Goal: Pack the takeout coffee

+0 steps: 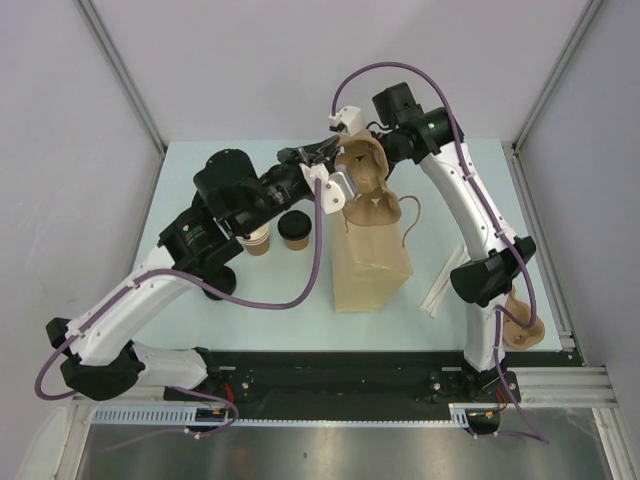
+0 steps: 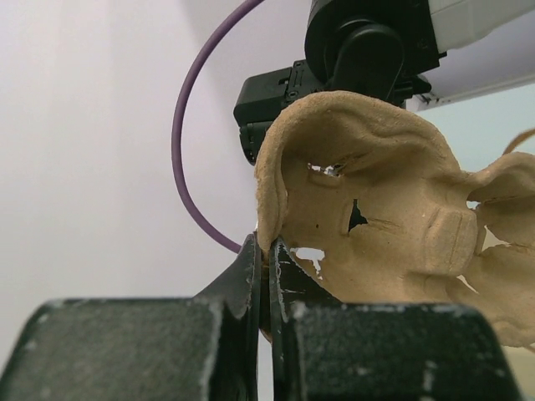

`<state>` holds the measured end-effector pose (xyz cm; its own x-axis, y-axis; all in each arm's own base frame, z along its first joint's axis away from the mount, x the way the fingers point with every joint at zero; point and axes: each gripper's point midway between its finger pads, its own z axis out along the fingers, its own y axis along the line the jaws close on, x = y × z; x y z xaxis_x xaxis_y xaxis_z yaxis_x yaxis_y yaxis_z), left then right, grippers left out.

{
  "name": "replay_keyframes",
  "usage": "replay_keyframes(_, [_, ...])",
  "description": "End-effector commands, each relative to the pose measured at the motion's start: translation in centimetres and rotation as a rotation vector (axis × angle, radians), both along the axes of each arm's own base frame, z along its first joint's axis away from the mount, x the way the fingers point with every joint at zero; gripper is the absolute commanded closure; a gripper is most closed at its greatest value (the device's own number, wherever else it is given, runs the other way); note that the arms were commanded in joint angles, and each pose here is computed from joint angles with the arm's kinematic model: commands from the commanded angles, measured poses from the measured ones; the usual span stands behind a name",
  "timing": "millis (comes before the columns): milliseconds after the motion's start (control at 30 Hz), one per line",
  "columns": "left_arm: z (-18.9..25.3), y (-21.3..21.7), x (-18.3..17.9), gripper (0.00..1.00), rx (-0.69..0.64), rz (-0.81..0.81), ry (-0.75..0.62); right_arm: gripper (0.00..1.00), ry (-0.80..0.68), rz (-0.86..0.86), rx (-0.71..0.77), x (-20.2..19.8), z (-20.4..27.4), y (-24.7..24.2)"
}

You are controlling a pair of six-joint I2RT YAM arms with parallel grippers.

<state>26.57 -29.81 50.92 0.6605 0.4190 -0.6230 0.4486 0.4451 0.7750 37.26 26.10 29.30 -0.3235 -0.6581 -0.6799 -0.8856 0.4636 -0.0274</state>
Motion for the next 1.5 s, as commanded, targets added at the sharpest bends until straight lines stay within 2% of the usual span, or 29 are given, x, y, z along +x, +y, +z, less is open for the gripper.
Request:
replay_keyframes(0, [1.9, 0.7, -0.6, 1.0, -0.043, 0.023, -0.066, 1.0, -0.039, -0.102, 0.025, 0.0, 2.5, -0.5])
replay_keyframes(200, [-0.3, 0.3, 0.3, 1.0, 0.016, 0.054, -0.051, 1.0, -0.026, -0.084, 0.025, -1.5, 2.9, -0.5])
replay_keyframes(400, [-1.6, 1.8, 0.2, 1.0, 0.059, 0.085, -0.068, 1.0, -0.05, -0.052, 0.038, -2.2, 3.7, -0.7])
replay_keyframes(567, [-3.7, 1.7, -0.5, 1.0, 0.132, 0.048, -0.078, 1.0, -0.046, -0.025, 0.045, -3.2, 4.1, -0.1])
replay_keyframes(933, [-9.2, 0.6, -0.5, 1.0, 0.241, 0.012, 0.003, 1.0, -0.028, 0.008, 0.054, -5.8, 4.6, 1.2])
replay_keyframes(1200, [-11.6, -0.5, -1.5, 1.0, 0.322, -0.017, -0.015, 1.0, -0.032, 0.013, 0.048, -6.2, 4.6, 1.6])
replay_keyframes(1467, [-14.6, -1.1, -0.5, 1.0, 0.335, 0.026, 0.091, 1.0, -0.023, 0.066, 0.08, -7.5, 5.3, 2.1])
